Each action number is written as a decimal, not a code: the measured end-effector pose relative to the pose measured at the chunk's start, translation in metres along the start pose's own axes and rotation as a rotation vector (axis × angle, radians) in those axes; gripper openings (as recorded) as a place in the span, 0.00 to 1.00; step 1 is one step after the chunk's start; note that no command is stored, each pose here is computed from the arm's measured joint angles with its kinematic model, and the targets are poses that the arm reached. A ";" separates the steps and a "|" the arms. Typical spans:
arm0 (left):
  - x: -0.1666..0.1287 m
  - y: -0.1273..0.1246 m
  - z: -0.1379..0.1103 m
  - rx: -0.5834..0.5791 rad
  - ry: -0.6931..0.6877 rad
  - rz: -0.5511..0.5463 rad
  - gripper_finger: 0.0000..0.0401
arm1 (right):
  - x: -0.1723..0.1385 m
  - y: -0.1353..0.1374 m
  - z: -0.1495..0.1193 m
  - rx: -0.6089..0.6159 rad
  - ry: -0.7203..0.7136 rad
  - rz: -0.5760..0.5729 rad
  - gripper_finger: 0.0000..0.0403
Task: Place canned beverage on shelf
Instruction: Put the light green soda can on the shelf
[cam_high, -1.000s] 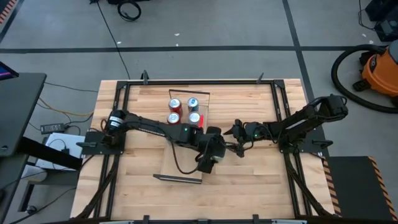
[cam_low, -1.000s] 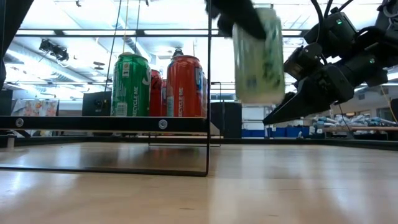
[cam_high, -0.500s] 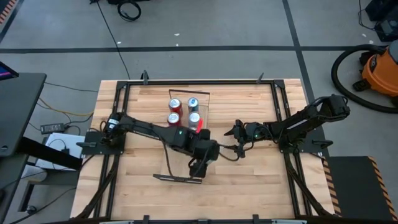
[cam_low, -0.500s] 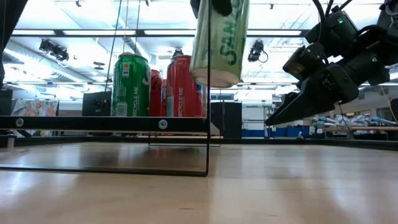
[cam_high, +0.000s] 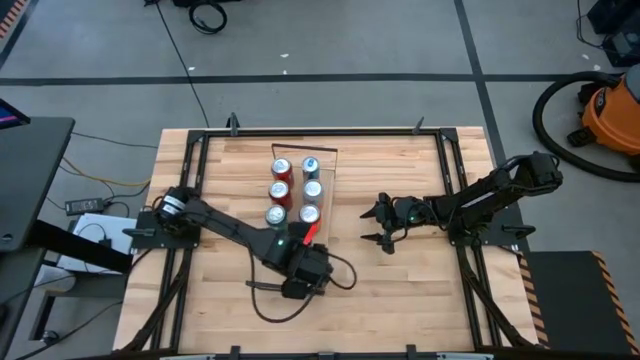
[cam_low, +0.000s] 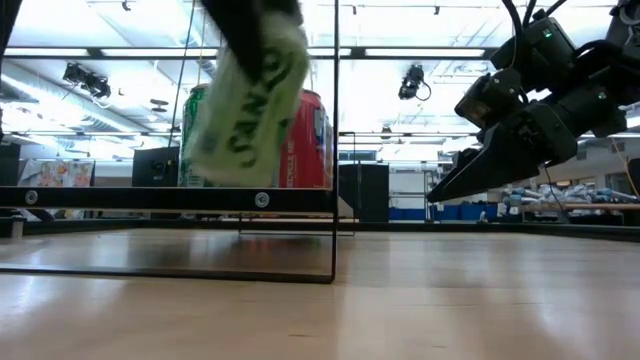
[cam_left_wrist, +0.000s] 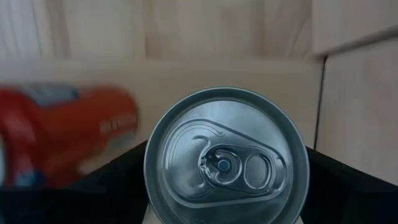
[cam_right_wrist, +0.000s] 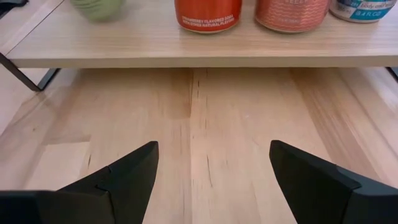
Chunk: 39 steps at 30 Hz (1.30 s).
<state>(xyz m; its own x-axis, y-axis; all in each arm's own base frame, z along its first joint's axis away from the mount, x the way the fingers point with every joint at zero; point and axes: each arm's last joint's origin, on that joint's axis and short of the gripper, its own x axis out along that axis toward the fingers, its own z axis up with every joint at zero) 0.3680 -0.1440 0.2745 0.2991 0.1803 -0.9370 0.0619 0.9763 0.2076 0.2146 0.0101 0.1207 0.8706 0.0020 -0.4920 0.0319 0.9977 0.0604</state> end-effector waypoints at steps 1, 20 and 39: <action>0.000 0.000 -0.004 -0.012 0.009 0.006 0.77 | 0.000 0.000 0.000 0.000 0.001 0.001 0.79; -0.040 0.026 -0.072 -0.289 -0.283 -0.080 0.77 | 0.000 0.000 0.000 0.007 -0.001 0.012 0.79; -0.029 0.028 -0.082 -0.327 -0.322 -0.097 0.77 | 0.000 0.001 0.000 0.014 -0.003 0.025 0.79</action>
<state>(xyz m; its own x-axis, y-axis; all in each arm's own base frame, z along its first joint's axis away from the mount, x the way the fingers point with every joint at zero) 0.2833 -0.1119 0.2843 0.5898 0.0906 -0.8025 -0.1838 0.9827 -0.0241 0.2149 0.0109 0.1210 0.8725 0.0264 -0.4879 0.0170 0.9963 0.0844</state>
